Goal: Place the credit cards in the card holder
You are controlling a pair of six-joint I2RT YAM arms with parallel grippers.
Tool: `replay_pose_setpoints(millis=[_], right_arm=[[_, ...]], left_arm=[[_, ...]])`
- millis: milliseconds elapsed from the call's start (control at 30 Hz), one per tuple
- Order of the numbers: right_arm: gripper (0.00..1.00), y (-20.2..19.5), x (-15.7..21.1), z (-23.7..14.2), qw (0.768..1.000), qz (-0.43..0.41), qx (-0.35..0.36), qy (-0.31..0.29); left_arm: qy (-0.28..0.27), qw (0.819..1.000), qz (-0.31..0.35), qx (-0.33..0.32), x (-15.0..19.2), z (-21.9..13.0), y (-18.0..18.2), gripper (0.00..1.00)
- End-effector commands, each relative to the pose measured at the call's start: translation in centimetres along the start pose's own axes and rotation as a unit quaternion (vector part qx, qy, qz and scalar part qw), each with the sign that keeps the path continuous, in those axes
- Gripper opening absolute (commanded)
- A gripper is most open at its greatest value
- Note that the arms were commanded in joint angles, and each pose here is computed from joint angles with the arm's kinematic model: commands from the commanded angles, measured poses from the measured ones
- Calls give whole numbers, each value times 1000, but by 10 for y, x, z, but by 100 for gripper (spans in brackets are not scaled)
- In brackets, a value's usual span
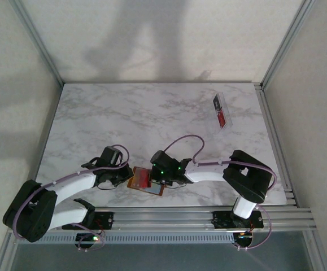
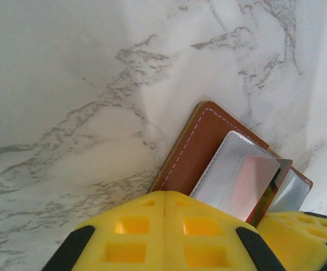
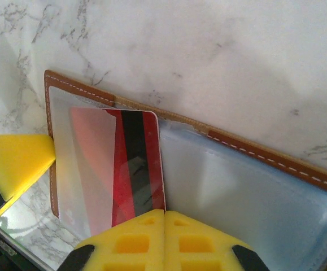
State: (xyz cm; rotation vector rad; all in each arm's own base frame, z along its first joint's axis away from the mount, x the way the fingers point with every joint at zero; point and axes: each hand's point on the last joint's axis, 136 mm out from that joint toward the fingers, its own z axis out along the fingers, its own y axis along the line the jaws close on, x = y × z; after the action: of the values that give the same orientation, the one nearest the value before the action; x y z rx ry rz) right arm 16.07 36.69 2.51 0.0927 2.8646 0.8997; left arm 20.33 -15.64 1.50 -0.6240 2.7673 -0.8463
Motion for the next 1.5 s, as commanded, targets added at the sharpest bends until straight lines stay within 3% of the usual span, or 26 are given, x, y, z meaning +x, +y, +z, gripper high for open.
replay_pose_setpoints(millis=[0,333,733,900,1067,1333,1467], right_arm=[[0,-21,1,-1,998,24,43,-34],[0,-13,6,-8,996,41,52,-62],[0,13,13,-19,998,36,28,-38],[25,1,19,-27,998,25,50,-22],[31,0,36,-26,999,3,47,24],[23,1,40,-17,997,-31,60,38],[14,4,43,-9,996,-41,61,52]], left_arm=[[31,998,-39,-49,21,3,34,0],[43,997,-47,-41,26,3,32,0],[31,998,-49,-31,24,-5,26,0],[20,997,-60,-33,23,-8,26,2],[23,997,-75,-15,29,-9,26,4],[38,997,-63,-17,37,-10,29,5],[51,997,-60,-18,42,-7,30,5]])
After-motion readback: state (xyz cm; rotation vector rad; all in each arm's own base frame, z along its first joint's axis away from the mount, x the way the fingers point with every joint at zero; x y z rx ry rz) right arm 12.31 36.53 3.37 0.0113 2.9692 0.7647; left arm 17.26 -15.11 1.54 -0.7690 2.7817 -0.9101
